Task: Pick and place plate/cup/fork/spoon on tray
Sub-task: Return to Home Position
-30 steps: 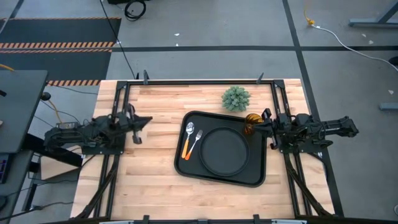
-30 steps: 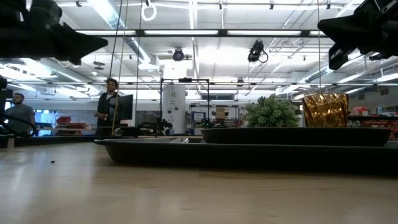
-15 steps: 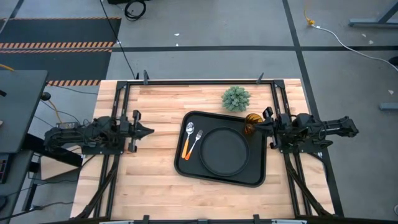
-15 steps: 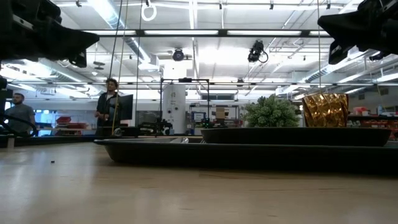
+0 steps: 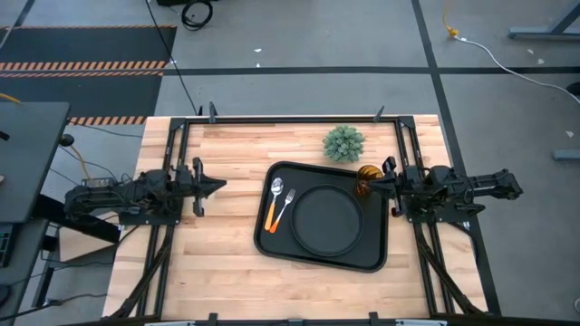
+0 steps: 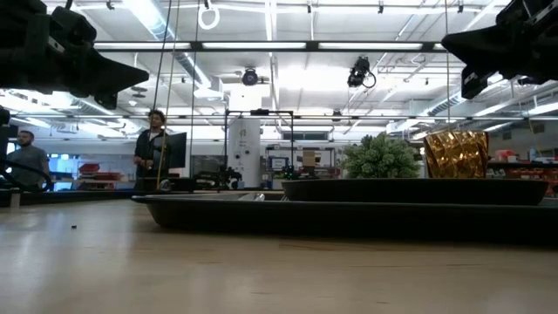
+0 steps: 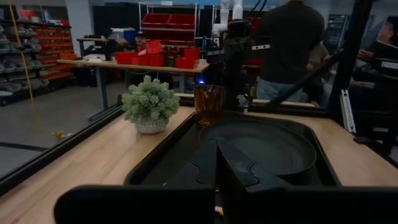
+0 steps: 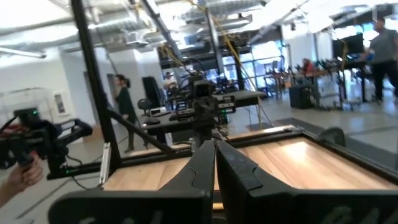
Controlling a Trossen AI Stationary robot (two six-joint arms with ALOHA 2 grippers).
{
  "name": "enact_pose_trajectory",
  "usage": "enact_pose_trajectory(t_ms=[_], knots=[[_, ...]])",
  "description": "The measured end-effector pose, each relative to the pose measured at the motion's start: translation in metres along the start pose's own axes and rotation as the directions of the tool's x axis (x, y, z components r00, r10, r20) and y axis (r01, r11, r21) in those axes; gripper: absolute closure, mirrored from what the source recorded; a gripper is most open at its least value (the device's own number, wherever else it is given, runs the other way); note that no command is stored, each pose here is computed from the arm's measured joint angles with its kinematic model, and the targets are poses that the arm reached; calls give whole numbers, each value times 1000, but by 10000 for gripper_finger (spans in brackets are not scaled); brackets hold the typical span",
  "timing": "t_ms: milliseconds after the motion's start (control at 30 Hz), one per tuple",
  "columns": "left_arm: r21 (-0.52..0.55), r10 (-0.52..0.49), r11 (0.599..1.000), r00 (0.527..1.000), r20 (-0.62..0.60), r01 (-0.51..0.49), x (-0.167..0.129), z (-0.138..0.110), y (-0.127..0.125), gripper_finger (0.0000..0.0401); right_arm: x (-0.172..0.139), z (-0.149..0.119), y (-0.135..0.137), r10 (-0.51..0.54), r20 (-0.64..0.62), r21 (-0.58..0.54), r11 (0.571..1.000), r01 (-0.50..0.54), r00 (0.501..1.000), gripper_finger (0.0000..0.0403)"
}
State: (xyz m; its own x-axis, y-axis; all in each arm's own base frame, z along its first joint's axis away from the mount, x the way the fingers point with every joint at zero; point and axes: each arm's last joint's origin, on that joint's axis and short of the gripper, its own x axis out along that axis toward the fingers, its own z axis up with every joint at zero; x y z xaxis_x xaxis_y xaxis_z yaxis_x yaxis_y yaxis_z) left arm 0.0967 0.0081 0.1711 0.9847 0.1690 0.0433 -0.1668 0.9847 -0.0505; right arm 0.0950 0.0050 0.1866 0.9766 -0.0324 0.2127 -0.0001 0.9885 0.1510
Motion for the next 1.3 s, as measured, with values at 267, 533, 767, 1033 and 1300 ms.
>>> enact_pose_trajectory(t_ms=[267,533,767,1033,1300], knots=[[9,4,1000,1000,0,-4,0,0,0,394,0,-6,-1,-27,-61,16,999,28,998,380],[4,6,1000,1000,2,-6,0,0,0,394,-1,-15,-3,-40,-152,-100,995,25,988,380],[3,11,1000,1000,16,-11,0,1,0,394,-1,-18,-3,-37,-184,-125,992,14,982,380],[2,10,1000,1000,21,-10,0,1,0,394,-1,-18,-3,-37,-183,-123,992,15,982,380],[2,8,1000,999,32,-8,0,3,0,394,-1,-17,-4,-81,-170,-11,997,81,982,380]])
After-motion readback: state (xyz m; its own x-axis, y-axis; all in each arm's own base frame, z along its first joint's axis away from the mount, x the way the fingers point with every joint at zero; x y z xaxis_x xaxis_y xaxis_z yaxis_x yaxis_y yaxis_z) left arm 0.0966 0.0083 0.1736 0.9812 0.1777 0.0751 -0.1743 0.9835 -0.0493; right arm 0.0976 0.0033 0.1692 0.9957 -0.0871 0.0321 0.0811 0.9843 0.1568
